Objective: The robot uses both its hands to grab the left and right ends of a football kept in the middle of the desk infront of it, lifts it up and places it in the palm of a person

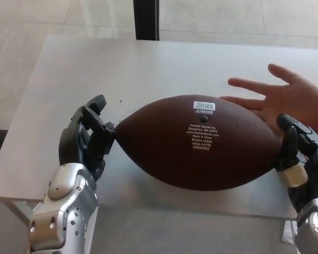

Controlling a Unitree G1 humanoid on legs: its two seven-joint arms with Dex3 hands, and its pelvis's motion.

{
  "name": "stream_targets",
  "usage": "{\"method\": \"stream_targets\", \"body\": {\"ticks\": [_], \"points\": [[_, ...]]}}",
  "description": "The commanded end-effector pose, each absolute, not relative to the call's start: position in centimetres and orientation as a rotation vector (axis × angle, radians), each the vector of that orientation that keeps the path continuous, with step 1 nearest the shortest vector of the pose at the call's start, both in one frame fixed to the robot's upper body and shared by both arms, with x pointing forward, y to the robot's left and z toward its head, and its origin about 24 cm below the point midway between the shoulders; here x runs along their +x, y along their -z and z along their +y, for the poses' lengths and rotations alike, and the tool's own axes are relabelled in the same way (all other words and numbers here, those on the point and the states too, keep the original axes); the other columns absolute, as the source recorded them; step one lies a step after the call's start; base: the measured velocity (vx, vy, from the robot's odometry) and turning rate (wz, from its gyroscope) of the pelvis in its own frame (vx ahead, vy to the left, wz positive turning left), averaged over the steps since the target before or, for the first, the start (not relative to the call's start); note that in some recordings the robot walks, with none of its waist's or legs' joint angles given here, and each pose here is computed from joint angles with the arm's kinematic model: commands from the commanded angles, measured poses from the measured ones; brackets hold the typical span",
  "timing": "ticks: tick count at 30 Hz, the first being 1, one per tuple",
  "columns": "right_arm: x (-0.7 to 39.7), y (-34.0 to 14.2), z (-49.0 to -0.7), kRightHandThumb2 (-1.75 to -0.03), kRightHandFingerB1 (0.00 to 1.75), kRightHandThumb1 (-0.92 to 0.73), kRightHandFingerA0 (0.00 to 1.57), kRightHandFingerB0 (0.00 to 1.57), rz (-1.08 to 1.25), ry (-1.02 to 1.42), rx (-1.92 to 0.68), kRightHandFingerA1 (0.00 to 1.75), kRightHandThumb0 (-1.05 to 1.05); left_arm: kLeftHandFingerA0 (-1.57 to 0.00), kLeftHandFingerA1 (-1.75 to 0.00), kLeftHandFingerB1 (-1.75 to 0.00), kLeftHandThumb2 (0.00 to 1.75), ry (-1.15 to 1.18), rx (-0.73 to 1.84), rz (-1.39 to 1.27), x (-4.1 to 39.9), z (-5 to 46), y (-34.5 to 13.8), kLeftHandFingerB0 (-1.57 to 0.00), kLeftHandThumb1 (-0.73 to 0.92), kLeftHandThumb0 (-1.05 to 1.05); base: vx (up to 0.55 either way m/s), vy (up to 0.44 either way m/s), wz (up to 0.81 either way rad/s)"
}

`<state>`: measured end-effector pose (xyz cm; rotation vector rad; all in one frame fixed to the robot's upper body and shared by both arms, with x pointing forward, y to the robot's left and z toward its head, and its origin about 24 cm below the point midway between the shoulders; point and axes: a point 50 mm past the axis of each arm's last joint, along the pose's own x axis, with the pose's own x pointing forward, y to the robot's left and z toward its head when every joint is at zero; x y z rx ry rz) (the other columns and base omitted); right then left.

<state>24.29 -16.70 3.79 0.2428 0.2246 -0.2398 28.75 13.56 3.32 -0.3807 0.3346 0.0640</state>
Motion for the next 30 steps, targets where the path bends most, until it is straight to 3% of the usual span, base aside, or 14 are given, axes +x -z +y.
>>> {"method": "stream_targets", "body": {"ticks": [1, 2, 4, 6, 13, 17, 18, 21, 22, 24, 25, 26, 27, 30], "points": [[24.9, -5.1, -15.5, -0.68, 0.38, -0.89, 0.68, 0.53, 0.189, 0.268, 0.314, 0.62, -0.88, -0.47, -0.67, -0.44, 1.34, -0.054, -0.643, 0.458, 27.8, 7.3, -1.7, -0.19, 0.92, -1.04, 0.0, 0.0, 0.0], [25.0, -5.4, -14.8, -0.91, 0.45, -0.72, 0.62, 0.44, 0.184, 0.242, 0.345, 0.66, -0.92, -0.46, -0.63, -0.36, 0.94, -0.039, -0.653, 0.479, 27.6, 6.6, -1.5, -0.21, 0.92, -1.04, 0.0, 0.0, 0.0], [25.1, -5.9, -14.3, -0.91, 0.46, -0.71, 0.63, 0.45, 0.171, 0.231, 0.382, 0.67, -0.93, -0.41, -0.66, -0.44, 1.3, 0.0, -0.651, 0.488, 27.5, 5.8, -1.4, -0.18, 0.91, -1.0, 0.0, 0.0, 0.0], [25.1, -6.2, -13.8, -0.67, 0.38, -0.91, 0.65, 0.5, 0.16, 0.222, 0.405, 0.63, -0.87, -0.44, -0.63, -0.37, 0.95, 0.022, -0.65, 0.497, 27.5, 5.1, -1.3, -0.22, 0.92, -1.04, 0.0, 0.0, 0.0], [25.3, -7.2, -10.8, -0.68, 0.35, -0.91, 0.54, 0.33, 0.145, 0.085, 0.48, 0.63, -0.93, -0.49, -1.24, -0.46, 0.97, 0.247, -0.353, 0.617, 27.2, 0.4, -0.9, -0.22, 0.92, -0.76, 0.0, 0.0, 0.0], [25.4, -7.6, -10.3, -1.14, 0.44, -0.8, 0.37, 0.1, 0.157, 0.025, 0.439, 0.61, -1.01, -0.48, -0.91, -0.46, 0.74, 0.362, -0.118, 0.606, 27.3, -0.8, -0.7, -0.25, 0.92, -0.71, 0.0, 0.0, 0.0], [25.6, -7.7, -9.8, -1.18, 0.19, -0.81, 0.27, 0.06, 0.168, -0.014, 0.428, 0.58, -1.04, -0.17, -0.62, -0.32, 1.15, 0.496, -0.081, 0.594, 26.5, -1.7, -0.1, 0.0, 0.83, -0.67, 0.0, 0.0, 0.0], [25.7, -7.7, -9.5, -0.73, 0.25, -0.92, 0.19, 0.0, 0.179, -0.074, 0.45, 0.52, -0.97, -0.28, -0.7, -0.2, 1.3, 0.614, -0.12, 0.601, 25.7, -2.5, 0.0, 0.0, 0.9, -0.86, 0.0, 0.0, 0.0], [25.8, -7.7, -9.4, -1.19, 0.16, -0.8, 0.16, 0.0, 0.183, -0.1, 0.461, 0.59, -1.05, 0.0, -0.18, -0.09, 1.38, 0.624, -0.141, 0.576, 25.2, -2.9, 0.0, 0.0, 0.92, -0.97, 0.0, 0.0, 0.0], [25.8, -7.8, -9.3, -1.19, 0.14, -0.8, 0.14, 0.0, 0.201, -0.128, 0.478, 0.52, -1.05, -0.13, -0.59, -0.15, 1.32, 0.6, -0.117, 0.591, 25.1, -3.7, -0.4, 0.0, 0.9, -0.92, 0.0, 0.0, 0.0], [25.7, -7.7, -9.3, -0.71, 0.02, -0.92, 0.16, 0.0, 0.215, -0.139, 0.481, 0.5, -1.0, -0.04, -0.29, -0.09, 1.37, 0.597, -0.14, 0.593, 25.0, -4.0, -0.5, -0.04, 0.92, -0.99, 0.0, 0.0, 0.0], [25.7, -7.7, -9.3, -0.71, 0.02, -0.92, 0.16, 0.0, 0.224, -0.146, 0.479, 0.5, -1.0, -0.04, -0.29, -0.09, 1.37, 0.596, -0.174, 0.592, 25.0, -4.2, -0.6, -0.04, 0.92, -0.99, 0.0, 0.0, 0.0], [25.7, -7.5, -9.2, -0.71, 0.0, -0.92, 0.16, 0.0, 0.243, -0.175, 0.499, 0.5, -1.01, -0.29, -0.76, -0.2, 1.27, 0.566, -0.207, 0.585, 24.6, -5.0, -0.9, 0.0, 0.88, -0.87, 0.0, 0.0, 0.0], [25.6, -7.2, -8.9, -1.06, 0.0, -0.76, 0.31, 0.0, 0.261, -0.204, 0.464, 0.59, -1.05, -0.86, -1.0, -0.24, 1.12, 0.547, -0.174, 0.621, 24.2, -5.7, -1.1, -0.06, 0.77, -0.93, 0.0, 0.0, 0.0]]}}
